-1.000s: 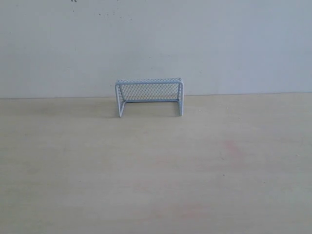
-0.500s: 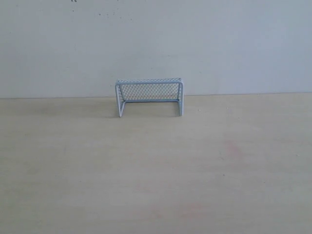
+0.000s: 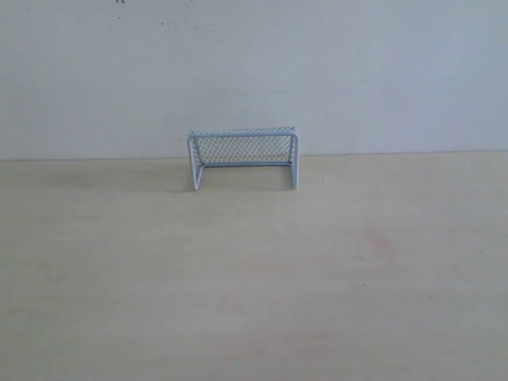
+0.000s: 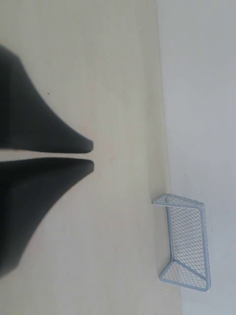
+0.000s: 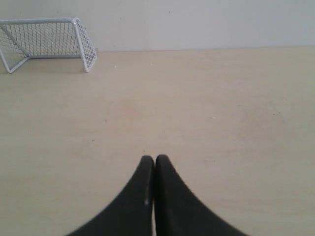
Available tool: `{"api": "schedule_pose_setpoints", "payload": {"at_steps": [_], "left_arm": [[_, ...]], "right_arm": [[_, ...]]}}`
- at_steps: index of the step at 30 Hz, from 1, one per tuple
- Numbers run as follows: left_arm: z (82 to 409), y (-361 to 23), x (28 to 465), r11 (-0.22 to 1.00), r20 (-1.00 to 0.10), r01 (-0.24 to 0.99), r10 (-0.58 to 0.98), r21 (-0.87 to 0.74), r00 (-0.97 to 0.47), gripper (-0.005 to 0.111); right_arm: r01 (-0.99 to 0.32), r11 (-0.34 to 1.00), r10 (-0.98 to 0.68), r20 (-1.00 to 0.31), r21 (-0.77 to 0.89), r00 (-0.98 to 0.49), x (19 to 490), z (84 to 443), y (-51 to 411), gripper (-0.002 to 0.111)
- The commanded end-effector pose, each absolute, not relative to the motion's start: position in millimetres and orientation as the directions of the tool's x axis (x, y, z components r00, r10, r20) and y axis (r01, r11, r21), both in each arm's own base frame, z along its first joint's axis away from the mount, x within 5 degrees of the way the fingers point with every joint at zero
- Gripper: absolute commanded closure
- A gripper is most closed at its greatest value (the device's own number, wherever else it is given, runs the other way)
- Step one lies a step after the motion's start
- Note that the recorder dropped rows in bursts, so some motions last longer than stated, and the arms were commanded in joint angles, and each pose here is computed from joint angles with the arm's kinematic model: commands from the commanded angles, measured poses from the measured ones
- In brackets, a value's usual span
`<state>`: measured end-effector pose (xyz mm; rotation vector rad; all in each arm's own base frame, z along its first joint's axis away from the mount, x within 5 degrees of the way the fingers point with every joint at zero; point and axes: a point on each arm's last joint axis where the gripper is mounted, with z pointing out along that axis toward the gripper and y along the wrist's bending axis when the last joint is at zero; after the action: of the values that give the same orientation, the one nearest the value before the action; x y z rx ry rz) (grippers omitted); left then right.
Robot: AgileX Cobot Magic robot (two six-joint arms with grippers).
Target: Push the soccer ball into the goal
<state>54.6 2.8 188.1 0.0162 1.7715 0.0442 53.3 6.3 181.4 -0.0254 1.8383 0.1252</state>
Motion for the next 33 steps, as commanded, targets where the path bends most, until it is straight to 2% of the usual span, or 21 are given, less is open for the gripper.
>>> {"api": "schedule_pose_setpoints", "payload": {"at_steps": [1, 33], "left_arm": [[187.4, 2.8, 54.7, 0.999, -0.980, -0.015, 0.038, 0.041, -0.198, 0.102], [187.4, 2.8, 54.7, 0.999, -0.980, -0.015, 0.038, 0.041, -0.198, 0.102]], "right_arm": [[-0.076, 0.993, 0.071, -0.962, 0.095, -0.264, 53.1, 181.9, 6.2, 0.108], [-0.076, 0.992, 0.080, -0.963, 0.102, -0.259, 53.2, 182.5, 6.3, 0.108]]}}
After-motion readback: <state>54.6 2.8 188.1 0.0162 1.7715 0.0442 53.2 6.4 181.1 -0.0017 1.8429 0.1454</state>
